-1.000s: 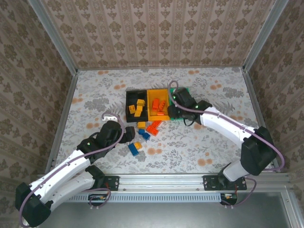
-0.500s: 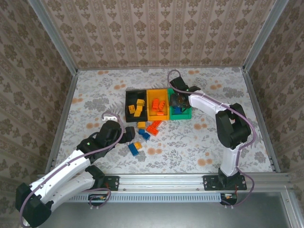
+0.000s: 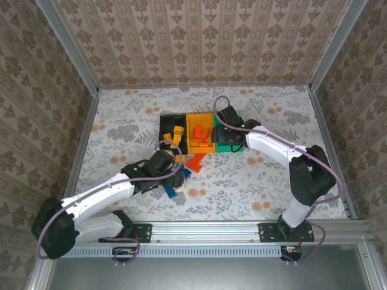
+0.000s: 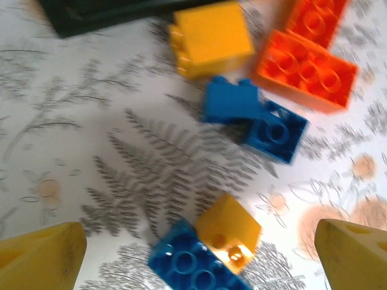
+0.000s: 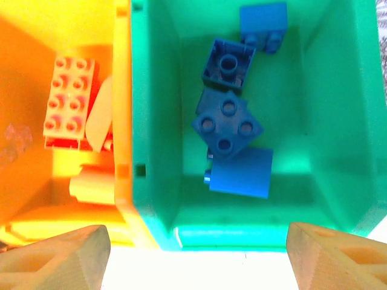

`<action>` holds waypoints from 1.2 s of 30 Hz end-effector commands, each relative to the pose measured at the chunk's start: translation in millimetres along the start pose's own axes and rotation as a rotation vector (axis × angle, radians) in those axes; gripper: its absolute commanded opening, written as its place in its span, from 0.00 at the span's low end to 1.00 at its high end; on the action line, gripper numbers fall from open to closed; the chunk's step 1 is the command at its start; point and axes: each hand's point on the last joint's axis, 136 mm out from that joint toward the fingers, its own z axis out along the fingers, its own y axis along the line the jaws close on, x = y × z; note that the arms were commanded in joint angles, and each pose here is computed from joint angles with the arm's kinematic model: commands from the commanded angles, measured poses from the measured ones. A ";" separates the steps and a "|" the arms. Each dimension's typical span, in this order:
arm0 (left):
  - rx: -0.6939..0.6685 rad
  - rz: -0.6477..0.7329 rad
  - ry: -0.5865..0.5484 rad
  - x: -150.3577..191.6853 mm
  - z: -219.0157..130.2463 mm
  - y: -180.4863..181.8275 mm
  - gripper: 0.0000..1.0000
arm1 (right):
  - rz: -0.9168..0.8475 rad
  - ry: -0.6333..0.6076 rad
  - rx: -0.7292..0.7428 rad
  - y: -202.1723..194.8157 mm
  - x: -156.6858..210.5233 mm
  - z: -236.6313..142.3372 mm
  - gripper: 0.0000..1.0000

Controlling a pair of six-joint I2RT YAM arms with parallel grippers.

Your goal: Sort the legos into containers by color

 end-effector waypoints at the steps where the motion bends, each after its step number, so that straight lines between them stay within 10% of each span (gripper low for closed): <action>1: -0.028 0.125 0.079 9.5 4.7 -11.1 0.97 | 0.029 -0.008 -0.022 -2.8 7.4 -6.3 0.78; 36: -0.183 0.336 0.259 40.4 51.2 -15.5 0.39 | 0.039 -0.069 0.023 -21.3 -3.0 -24.3 0.78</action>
